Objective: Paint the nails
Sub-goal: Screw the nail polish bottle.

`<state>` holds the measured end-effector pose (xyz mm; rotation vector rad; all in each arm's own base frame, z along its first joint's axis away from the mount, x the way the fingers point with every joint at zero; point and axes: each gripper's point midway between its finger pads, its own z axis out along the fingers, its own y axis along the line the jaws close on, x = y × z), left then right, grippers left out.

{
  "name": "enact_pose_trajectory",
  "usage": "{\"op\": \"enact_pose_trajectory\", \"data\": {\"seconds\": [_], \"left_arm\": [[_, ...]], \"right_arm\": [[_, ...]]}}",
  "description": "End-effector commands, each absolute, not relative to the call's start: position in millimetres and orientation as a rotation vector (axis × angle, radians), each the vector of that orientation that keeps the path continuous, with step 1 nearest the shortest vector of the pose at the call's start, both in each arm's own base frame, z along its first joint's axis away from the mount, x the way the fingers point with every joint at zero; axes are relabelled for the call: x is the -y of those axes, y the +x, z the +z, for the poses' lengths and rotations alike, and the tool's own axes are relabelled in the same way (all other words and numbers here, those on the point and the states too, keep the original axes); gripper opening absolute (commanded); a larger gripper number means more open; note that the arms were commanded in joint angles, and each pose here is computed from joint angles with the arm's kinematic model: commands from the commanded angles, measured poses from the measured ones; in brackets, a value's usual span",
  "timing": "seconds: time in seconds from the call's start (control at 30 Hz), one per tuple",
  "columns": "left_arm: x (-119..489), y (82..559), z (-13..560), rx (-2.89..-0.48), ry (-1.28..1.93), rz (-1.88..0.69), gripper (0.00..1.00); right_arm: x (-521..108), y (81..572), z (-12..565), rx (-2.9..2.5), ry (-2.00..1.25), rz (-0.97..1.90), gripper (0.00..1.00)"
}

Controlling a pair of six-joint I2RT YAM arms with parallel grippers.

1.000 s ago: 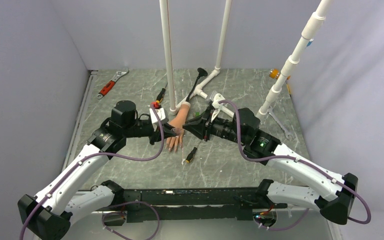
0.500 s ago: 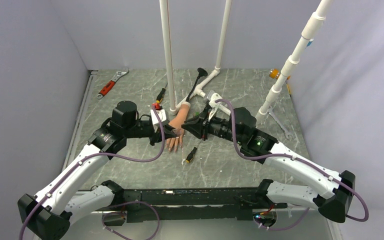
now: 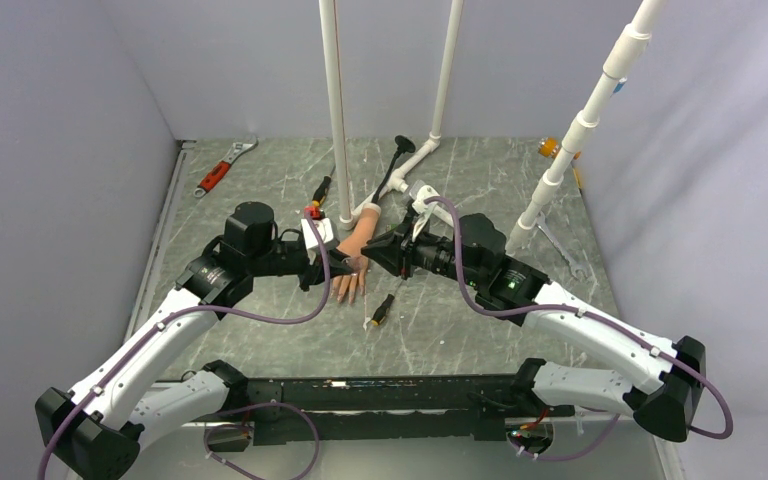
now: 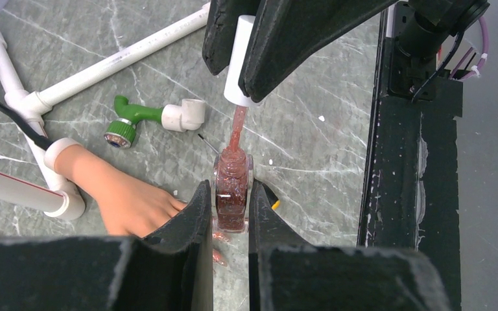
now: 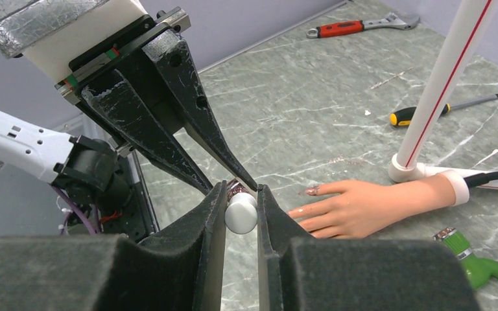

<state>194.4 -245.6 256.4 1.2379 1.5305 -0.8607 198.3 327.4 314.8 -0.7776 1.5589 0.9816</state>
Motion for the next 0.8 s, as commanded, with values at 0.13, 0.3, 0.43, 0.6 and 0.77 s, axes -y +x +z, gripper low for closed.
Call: {"op": "enact_pose_trajectory", "data": {"seconds": [0.13, 0.3, 0.43, 0.6, 0.77], "left_arm": [[249.2, 197.8, 282.4, -1.438, 1.240, -0.828, 0.00], [249.7, 197.8, 282.1, -1.440, 1.241, -0.830, 0.00], [250.1, 198.0, 281.3, -1.441, 1.243, -0.828, 0.00], [250.3, 198.7, 281.0, -1.443, 1.244, -0.826, 0.00], [250.6, 198.1, 280.0, -1.444, 1.246, -0.827, 0.00]], "right_arm": [[-330.1, 203.6, 338.6, -1.492, -0.741, 0.991, 0.00], [-332.5, 203.8, 335.5, -1.498, -0.749, 0.995, 0.00], [-334.0, 204.3, 334.7, -1.501, -0.754, 0.996, 0.00], [-336.7, 204.4, 330.6, -1.513, -0.764, 1.001, 0.00], [-338.5, 203.2, 327.0, -1.521, -0.773, 1.008, 0.00]]}}
